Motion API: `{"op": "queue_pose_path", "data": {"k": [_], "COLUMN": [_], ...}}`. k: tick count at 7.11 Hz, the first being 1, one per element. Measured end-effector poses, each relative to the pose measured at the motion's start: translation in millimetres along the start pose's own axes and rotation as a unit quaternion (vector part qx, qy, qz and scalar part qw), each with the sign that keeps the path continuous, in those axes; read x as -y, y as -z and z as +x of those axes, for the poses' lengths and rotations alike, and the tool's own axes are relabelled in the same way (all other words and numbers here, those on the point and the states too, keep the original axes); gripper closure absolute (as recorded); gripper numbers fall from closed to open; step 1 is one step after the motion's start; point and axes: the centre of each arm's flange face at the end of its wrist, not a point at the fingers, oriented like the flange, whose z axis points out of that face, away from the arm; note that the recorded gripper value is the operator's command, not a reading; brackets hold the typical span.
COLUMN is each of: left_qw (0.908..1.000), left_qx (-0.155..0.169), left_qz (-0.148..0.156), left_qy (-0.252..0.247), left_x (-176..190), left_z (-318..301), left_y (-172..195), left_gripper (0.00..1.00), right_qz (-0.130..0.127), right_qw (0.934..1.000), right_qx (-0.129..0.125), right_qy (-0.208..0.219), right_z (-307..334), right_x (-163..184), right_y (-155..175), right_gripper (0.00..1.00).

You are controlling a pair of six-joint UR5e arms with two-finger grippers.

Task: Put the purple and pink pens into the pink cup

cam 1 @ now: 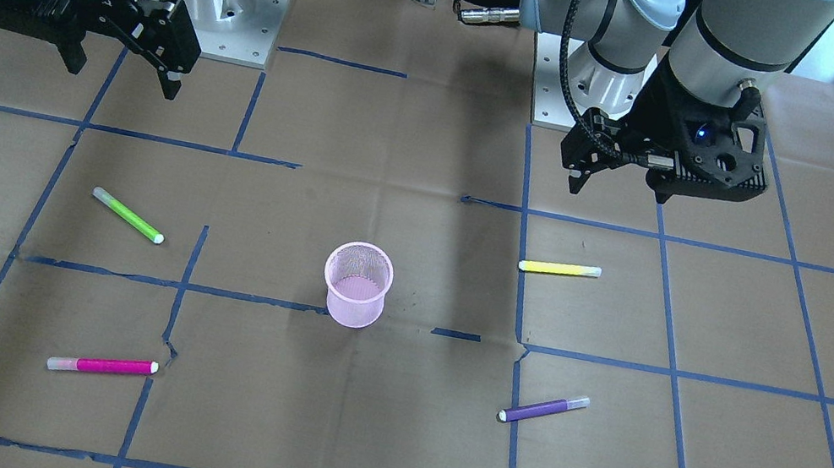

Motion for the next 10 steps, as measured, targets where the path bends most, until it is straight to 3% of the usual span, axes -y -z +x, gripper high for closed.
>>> {"op": "queue_pose_path", "data": {"k": [4, 5, 6, 7, 9, 10], "left_qw": [1.0, 1.0, 0.9998, 0.9989, 0.9876, 0.971], "left_qx": [0.0, 0.0, 0.0, 0.0, 0.0, 0.0], "left_qz": [0.0, -0.002, -0.001, 0.005, 0.009, 0.009], "left_qy": [-0.001, -0.005, -0.019, -0.047, -0.157, -0.239], "left_x": [4.4, 9.8, 14.6, 20.6, 37.9, 42.7], "left_z": [-0.1, -1.3, -3.2, -5.3, -5.2, -4.0], "left_y": [-3.4, -7.5, -9.8, -10.8, -19.5, -23.6], "left_gripper": [0.02, 0.02, 0.02, 0.02, 0.02, 0.02], "right_qz": [-0.003, -0.004, 0.001, 0.012, 0.039, 0.031], "right_qw": [1.0, 0.9999, 0.9981, 0.987, 0.9401, 0.9177], "right_qx": [0.0, 0.001, 0.002, -0.001, -0.014, -0.014], "right_qy": [0.0, 0.011, 0.061, 0.16, 0.338, 0.396], "right_z": [-0.2, -0.7, -0.4, 3.6, 14.9, 18.2], "right_x": [0.6, 3.0, 13.4, 32.7, 73.2, 88.2], "right_y": [-8.2, -17.4, -36.6, -62.6, -108.1, -137.9], "right_gripper": [0.0, 0.0, 0.0, 0.0, 0.0, 0.0]}}
